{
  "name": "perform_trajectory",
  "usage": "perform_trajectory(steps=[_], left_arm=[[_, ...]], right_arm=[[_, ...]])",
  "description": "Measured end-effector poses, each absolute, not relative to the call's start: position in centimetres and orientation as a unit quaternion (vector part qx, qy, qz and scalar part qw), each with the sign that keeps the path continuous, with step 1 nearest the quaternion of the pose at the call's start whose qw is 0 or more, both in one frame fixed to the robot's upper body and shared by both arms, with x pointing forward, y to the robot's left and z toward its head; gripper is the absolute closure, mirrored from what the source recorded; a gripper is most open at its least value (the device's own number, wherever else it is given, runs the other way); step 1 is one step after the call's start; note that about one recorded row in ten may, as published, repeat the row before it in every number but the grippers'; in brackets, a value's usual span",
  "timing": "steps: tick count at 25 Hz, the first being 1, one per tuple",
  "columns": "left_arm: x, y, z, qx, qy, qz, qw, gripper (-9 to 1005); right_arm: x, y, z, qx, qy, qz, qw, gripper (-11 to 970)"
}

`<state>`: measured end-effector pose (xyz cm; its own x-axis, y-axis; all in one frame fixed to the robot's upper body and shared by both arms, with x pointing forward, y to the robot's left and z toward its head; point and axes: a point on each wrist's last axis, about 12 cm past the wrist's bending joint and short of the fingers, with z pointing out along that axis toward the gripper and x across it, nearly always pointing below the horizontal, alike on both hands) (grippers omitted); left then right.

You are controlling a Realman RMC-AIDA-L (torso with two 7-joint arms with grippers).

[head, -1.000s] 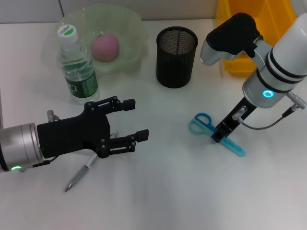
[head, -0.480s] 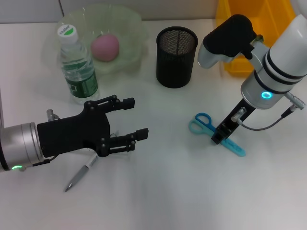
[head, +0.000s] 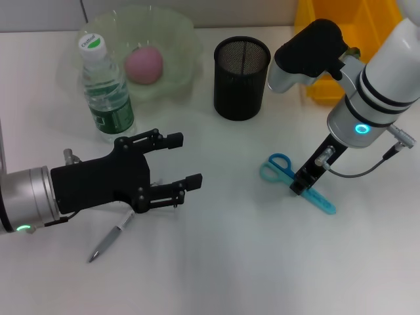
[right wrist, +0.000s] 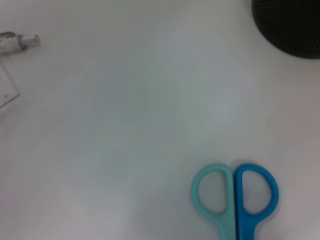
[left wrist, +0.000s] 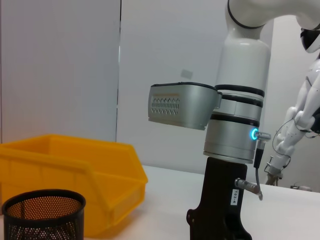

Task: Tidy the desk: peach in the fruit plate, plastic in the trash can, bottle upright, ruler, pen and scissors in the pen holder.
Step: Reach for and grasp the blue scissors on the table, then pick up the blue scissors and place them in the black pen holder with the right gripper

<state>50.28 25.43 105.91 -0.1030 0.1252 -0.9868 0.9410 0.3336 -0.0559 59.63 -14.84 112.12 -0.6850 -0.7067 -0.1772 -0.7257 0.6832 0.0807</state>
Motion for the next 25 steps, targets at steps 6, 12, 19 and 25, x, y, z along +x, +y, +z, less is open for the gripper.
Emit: perform_trajectory(steps=[6,12,19,25], left_arm=[[50.42,25.37,105.96,0.424,0.63,-0.392,0.52,207],[50.54,25.31,106.02,0.425,0.629,-0.391,0.52,207],[50.73,25.29,106.01,0.425,0.632,-0.387,0.52,206],[50.77,25.29,106.01,0.424,0.632,-0.386,0.521,206]], right_arm=[[59.7,-14.76,111.9,-0.392,0.916,0.07,0.057,700],[59.72,-14.7,112.06,-0.393,0.915,0.071,0.062,722],[59.81,-14.67,111.97,-0.393,0.914,0.072,0.067,741],[59.88,-14.63,112.26,-0.396,0.911,0.078,0.088,740]])
